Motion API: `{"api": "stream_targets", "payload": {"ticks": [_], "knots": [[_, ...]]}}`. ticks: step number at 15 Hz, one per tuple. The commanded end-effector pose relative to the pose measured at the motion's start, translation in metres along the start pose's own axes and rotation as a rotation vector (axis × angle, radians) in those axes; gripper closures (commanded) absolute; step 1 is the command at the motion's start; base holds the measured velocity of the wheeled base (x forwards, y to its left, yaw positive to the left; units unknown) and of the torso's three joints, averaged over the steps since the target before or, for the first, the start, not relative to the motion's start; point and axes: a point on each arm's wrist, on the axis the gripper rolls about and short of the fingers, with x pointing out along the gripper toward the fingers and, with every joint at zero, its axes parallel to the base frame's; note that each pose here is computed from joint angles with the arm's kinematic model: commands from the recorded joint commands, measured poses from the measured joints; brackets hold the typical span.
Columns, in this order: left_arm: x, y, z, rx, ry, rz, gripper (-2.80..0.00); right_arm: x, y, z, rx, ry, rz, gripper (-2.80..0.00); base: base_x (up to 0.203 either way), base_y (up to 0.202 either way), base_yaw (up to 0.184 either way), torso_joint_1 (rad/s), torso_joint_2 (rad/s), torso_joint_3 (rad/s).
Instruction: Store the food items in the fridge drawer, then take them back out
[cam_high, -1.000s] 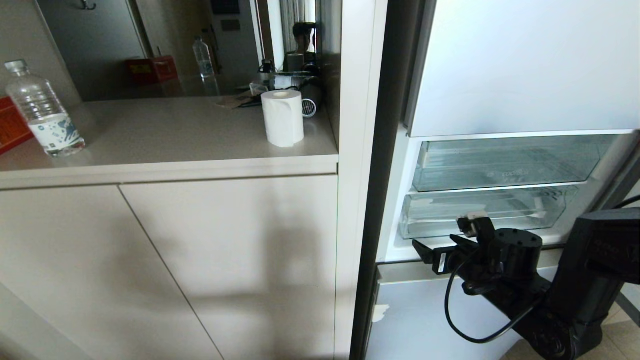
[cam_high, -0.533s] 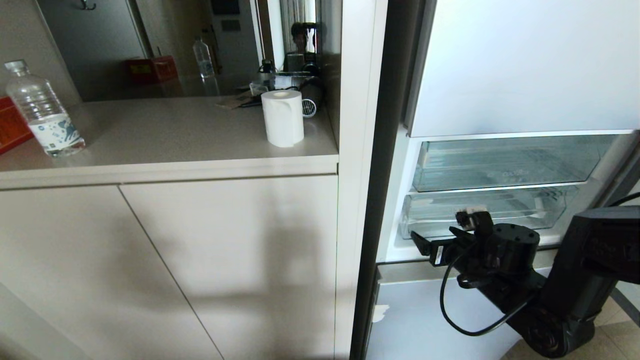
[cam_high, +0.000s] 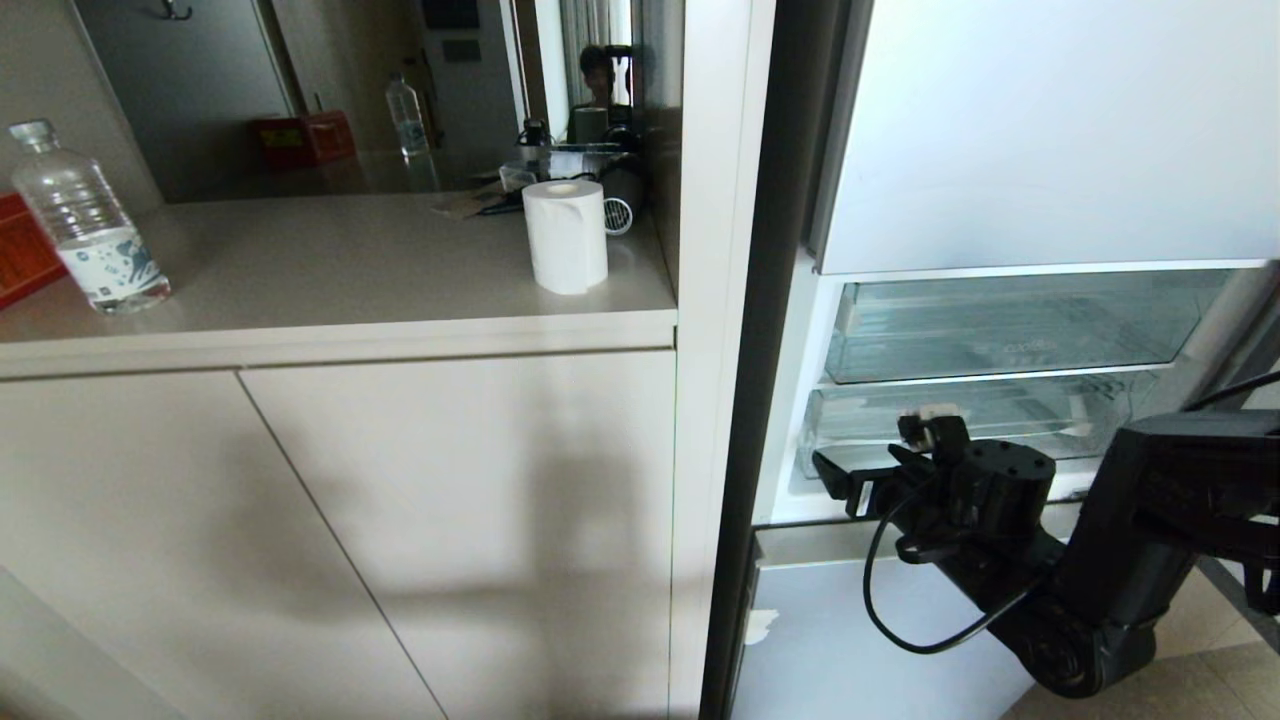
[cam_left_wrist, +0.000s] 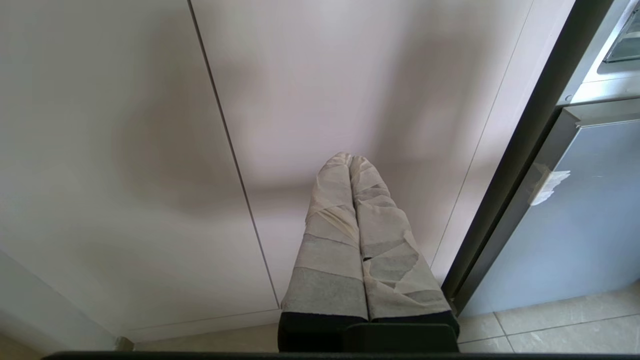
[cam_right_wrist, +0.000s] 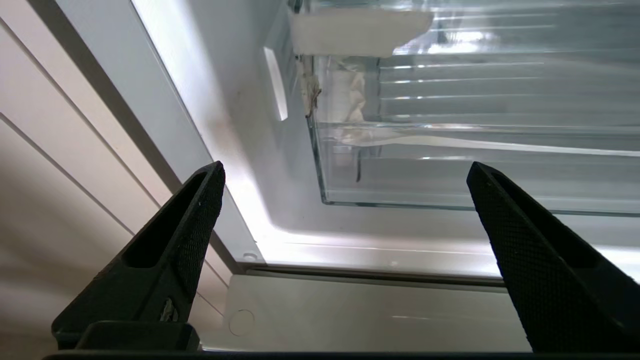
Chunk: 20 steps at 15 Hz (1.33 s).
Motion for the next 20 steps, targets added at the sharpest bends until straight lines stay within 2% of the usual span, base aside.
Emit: {"api": "stream_targets", "payload": {"ticks": [1, 20], "knots": [[0.000, 0.000, 0.000, 0.000, 0.000, 0.001, 0.00, 0.006, 0.003, -0.007, 0.001, 0.002, 0.005, -2.80, 0.000, 0.000, 0.000, 0.000, 0.00, 0.000], [0.000, 0.000, 0.000, 0.000, 0.001, 0.001, 0.00, 0.031, 0.004, 0.000, 0.015, -0.080, -0.029, -2.80, 0.000, 0.000, 0.000, 0.000, 0.00, 0.000]]}}
